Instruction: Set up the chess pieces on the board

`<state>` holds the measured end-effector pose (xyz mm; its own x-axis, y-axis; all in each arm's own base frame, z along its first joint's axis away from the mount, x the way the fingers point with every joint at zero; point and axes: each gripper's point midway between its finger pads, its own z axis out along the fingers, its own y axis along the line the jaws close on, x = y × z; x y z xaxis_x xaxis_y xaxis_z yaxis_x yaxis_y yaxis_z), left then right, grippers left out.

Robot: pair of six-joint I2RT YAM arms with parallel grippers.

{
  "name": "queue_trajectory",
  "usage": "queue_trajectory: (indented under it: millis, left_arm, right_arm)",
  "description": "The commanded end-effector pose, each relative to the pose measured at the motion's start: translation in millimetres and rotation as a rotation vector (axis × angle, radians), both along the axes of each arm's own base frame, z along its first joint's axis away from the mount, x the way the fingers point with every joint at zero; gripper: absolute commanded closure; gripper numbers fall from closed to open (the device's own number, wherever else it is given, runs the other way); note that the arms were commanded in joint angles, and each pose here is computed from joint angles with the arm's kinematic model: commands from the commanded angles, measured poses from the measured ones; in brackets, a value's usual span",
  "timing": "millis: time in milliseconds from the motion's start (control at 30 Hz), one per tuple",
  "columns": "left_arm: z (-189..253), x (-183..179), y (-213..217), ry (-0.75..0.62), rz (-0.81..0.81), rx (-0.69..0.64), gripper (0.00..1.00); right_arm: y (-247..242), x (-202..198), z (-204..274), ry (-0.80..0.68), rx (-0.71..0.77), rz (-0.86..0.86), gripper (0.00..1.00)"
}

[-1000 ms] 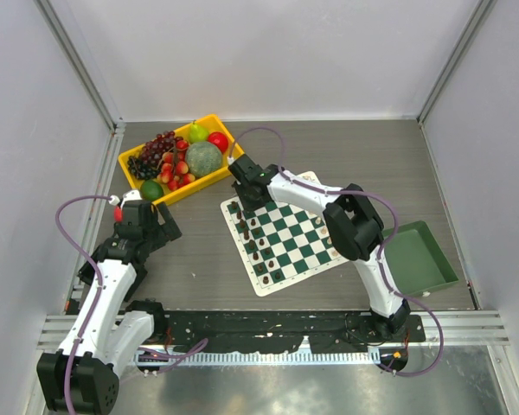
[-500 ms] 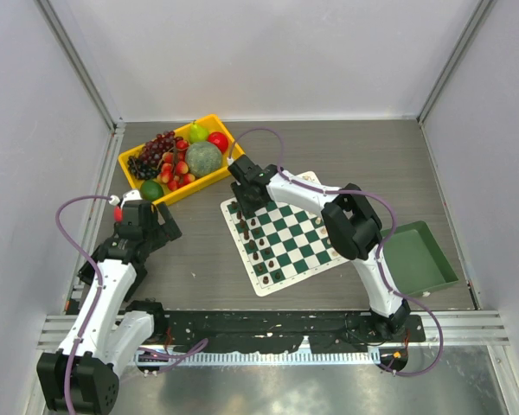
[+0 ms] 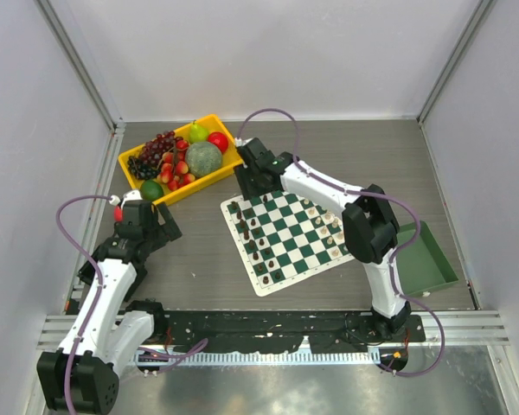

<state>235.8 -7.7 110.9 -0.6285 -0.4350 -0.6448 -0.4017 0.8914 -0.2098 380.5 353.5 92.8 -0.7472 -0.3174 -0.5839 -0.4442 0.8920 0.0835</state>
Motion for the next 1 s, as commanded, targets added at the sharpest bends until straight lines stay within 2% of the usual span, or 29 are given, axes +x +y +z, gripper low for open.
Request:
queue_trajectory:
  millis: [0,400,967]
  left_arm:
    - [14.5,5.8,2.6,-0.042,0.001,0.011,0.01]
    - [12.3,6.3,2.6,-0.038,0.002,0.011,0.01]
    - [10.5,5.5,3.4,-0.033,0.005,0.014,0.01]
  right_arm:
    - [-15.3,21.8,43.7,-0.093,0.053,-0.049,0.44]
    - [-27.3,35.5,3.7,-0.015,0.032,-0.094,0.44]
    - [-36.3,41.4,-28.8,0.037,0.006,-0.112,0.63]
